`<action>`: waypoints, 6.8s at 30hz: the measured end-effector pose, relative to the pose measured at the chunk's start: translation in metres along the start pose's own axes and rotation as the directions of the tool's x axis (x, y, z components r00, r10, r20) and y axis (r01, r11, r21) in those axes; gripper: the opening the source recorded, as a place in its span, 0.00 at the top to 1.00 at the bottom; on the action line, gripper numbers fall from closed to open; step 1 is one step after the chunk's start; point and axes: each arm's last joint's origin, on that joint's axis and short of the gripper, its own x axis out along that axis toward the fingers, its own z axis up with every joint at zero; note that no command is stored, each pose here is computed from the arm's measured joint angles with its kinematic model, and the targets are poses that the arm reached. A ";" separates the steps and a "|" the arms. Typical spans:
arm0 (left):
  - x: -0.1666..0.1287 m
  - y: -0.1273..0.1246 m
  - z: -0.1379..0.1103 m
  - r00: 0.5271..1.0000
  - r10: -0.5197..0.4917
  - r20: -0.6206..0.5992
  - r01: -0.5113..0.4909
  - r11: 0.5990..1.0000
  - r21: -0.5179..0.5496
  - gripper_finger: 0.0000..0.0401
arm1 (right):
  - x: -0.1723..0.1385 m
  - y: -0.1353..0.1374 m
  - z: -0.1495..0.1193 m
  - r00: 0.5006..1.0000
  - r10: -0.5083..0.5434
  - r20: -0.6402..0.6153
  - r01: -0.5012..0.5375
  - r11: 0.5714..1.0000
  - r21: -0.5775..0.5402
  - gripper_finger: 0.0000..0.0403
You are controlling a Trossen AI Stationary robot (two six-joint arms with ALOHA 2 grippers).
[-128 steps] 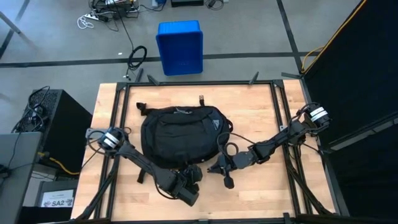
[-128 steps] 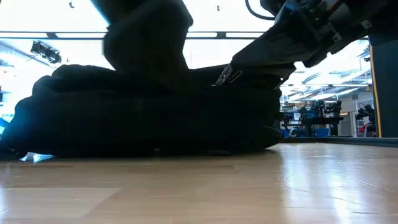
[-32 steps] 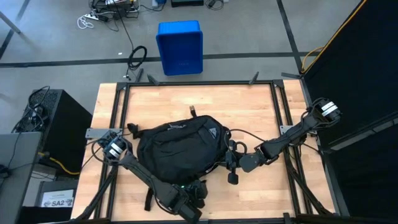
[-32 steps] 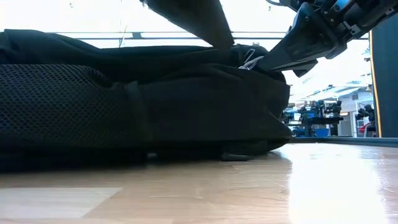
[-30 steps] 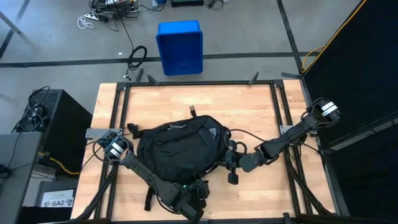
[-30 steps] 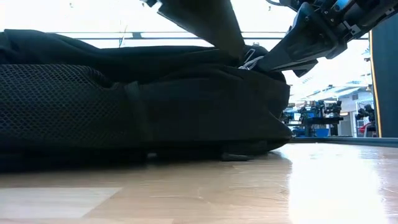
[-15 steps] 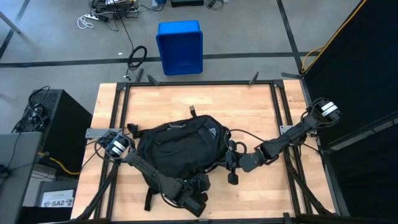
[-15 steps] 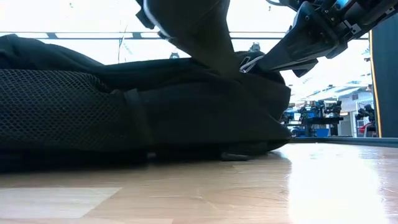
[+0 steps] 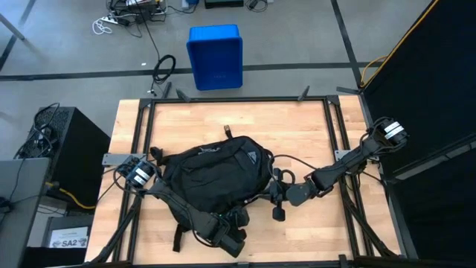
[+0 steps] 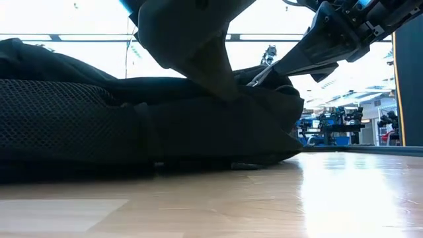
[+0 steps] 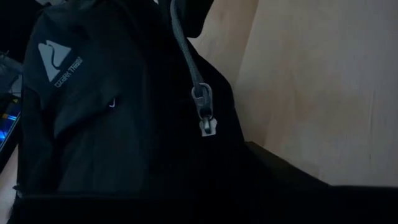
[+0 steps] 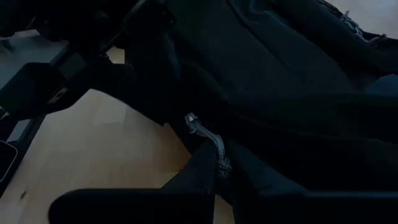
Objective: Unpack backpack
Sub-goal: Close the black backpack
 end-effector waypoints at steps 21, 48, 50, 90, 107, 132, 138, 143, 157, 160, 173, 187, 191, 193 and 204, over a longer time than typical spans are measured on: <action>-0.020 -0.016 -0.007 0.996 -0.085 0.020 0.082 0.989 0.123 1.00 | -0.004 -0.010 -0.007 0.984 -0.171 -0.058 0.169 0.985 -0.046 1.00; -0.001 0.004 0.020 0.987 0.092 0.135 -0.100 0.994 0.051 0.81 | -0.007 -0.010 -0.004 0.989 -0.137 -0.055 0.137 0.991 0.007 1.00; 0.008 0.008 0.021 0.993 0.073 0.095 -0.077 0.996 0.047 0.75 | -0.007 -0.010 -0.004 0.989 -0.135 -0.055 0.135 0.991 0.005 1.00; 0.060 0.068 0.048 0.984 0.028 -0.175 -0.047 0.993 -0.107 0.52 | -0.007 -0.009 -0.004 0.992 -0.111 -0.062 0.110 0.994 -0.006 1.00; 0.033 0.038 0.035 0.976 -0.091 -0.196 0.098 0.995 0.025 1.00 | -0.007 -0.011 -0.007 0.984 -0.165 -0.073 0.161 0.985 -0.055 1.00; -0.028 0.000 -0.014 0.995 0.029 -0.094 -0.023 0.998 0.065 0.99 | -0.010 0.002 -0.002 0.999 -0.036 -0.026 0.035 0.998 -0.046 1.00; -0.047 0.010 0.012 1.000 0.025 -0.006 -0.025 0.996 0.084 0.88 | -0.010 0.002 -0.001 0.999 -0.030 -0.022 0.029 0.999 -0.041 1.00; -0.060 0.008 0.040 0.994 -0.053 0.095 0.051 0.998 0.022 0.70 | -0.010 0.002 -0.001 0.999 -0.028 -0.022 0.027 0.999 -0.040 1.00; -0.023 -0.013 0.030 0.993 -0.116 -0.003 0.116 0.992 -0.040 0.53 | -0.010 0.003 -0.001 1.000 -0.016 -0.022 0.015 0.999 -0.037 1.00; -0.014 -0.005 0.026 0.995 -0.074 -0.072 0.068 0.995 -0.074 0.53 | -0.010 0.003 -0.001 1.000 -0.011 -0.017 0.010 0.999 -0.035 1.00; 0.015 0.010 0.025 0.981 -0.072 -0.178 0.052 0.992 -0.117 0.53 | -0.017 0.022 0.011 0.999 0.048 0.015 -0.047 0.996 -0.073 1.00; 0.031 0.021 0.032 0.984 -0.044 -0.175 0.018 0.989 -0.146 0.53 | -0.026 0.041 0.019 0.994 0.104 0.042 -0.099 0.989 -0.113 1.00; 0.031 0.021 0.034 0.988 -0.032 -0.151 0.012 0.992 -0.129 0.53 | -0.027 0.043 0.018 0.992 0.116 0.041 -0.111 0.987 -0.115 1.00; 0.032 0.021 0.036 0.991 -0.019 -0.131 0.003 0.993 -0.119 0.53 | -0.028 0.044 0.018 0.991 0.131 0.039 -0.125 0.985 -0.115 1.00; 0.033 0.016 0.029 0.990 -0.028 -0.139 0.026 1.000 -0.011 0.99 | -0.030 0.047 0.015 0.986 0.164 0.009 -0.161 0.977 -0.139 1.00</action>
